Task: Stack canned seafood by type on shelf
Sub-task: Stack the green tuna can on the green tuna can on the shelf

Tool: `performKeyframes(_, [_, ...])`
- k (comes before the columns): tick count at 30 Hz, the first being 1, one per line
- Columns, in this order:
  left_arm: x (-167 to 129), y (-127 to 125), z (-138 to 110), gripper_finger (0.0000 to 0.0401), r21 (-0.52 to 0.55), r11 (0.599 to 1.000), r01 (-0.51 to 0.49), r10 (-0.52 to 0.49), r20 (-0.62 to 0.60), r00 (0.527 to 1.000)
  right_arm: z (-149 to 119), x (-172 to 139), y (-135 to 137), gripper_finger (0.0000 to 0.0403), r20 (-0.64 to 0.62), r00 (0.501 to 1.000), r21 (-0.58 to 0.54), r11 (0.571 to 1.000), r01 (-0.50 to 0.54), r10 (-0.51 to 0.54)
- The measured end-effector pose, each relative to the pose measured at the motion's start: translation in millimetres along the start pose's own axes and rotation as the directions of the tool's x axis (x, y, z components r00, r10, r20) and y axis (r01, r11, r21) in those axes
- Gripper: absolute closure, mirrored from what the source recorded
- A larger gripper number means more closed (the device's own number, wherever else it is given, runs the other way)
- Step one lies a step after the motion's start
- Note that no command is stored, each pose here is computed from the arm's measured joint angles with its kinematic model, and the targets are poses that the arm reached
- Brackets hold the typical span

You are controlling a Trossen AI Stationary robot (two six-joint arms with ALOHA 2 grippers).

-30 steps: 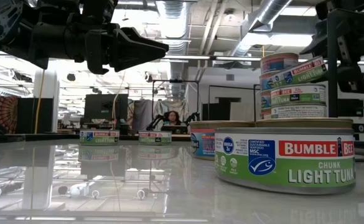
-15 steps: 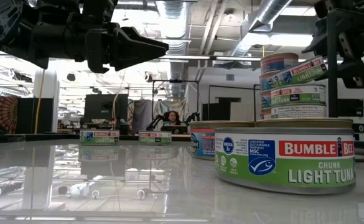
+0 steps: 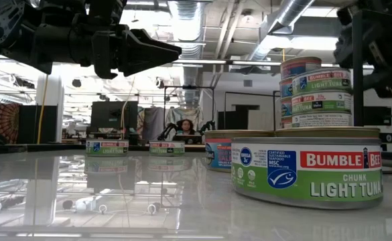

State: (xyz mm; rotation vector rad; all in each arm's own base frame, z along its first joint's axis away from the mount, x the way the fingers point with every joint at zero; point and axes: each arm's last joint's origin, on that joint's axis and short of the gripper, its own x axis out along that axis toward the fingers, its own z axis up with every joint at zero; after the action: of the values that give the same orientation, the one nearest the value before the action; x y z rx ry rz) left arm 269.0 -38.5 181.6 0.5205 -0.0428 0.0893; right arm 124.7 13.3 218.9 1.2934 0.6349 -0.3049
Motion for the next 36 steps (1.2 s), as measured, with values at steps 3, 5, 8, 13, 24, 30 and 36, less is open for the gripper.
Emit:
performKeyframes(3, [0,0,0,0.0122,0.000,1.000,0.000,0.000,0.000,1.000,1,-9,12,0.0131,0.000,1.000,-0.028,0.999,-0.026,0.026])
performKeyframes(5, [0,0,0,0.0122,0.000,1.000,0.000,0.000,0.000,1.000,1,-17,21,0.0131,-0.006,0.999,-0.040,0.999,-0.035,0.035])
performKeyframes(8, [0,0,0,0.0122,0.000,1.000,0.000,0.000,0.000,1.000,0,-26,33,0.0131,-0.012,0.998,-0.055,0.996,-0.068,0.067])
performKeyframes(13, [0,0,0,0.0122,0.001,1.000,-0.002,0.002,-0.003,1.000,-1,-30,53,0.0131,0.029,0.996,-0.210,0.975,-0.078,0.086])
performKeyframes(24, [2,4,-8,0.0122,-0.068,0.987,-0.147,0.131,-0.193,0.972,-8,7,85,0.0131,0.121,0.977,-0.726,0.687,-0.033,0.174])
performKeyframes(30, [16,6,0,0.0122,-0.130,0.987,-0.092,0.018,-0.485,0.874,-7,19,93,0.0131,0.214,0.956,-0.891,0.441,0.106,0.203])
performKeyframes(36, [22,14,17,0.0122,-0.117,0.991,-0.066,-0.043,-0.743,0.668,-9,15,111,0.0131,0.218,0.899,-0.970,0.182,0.159,0.379])
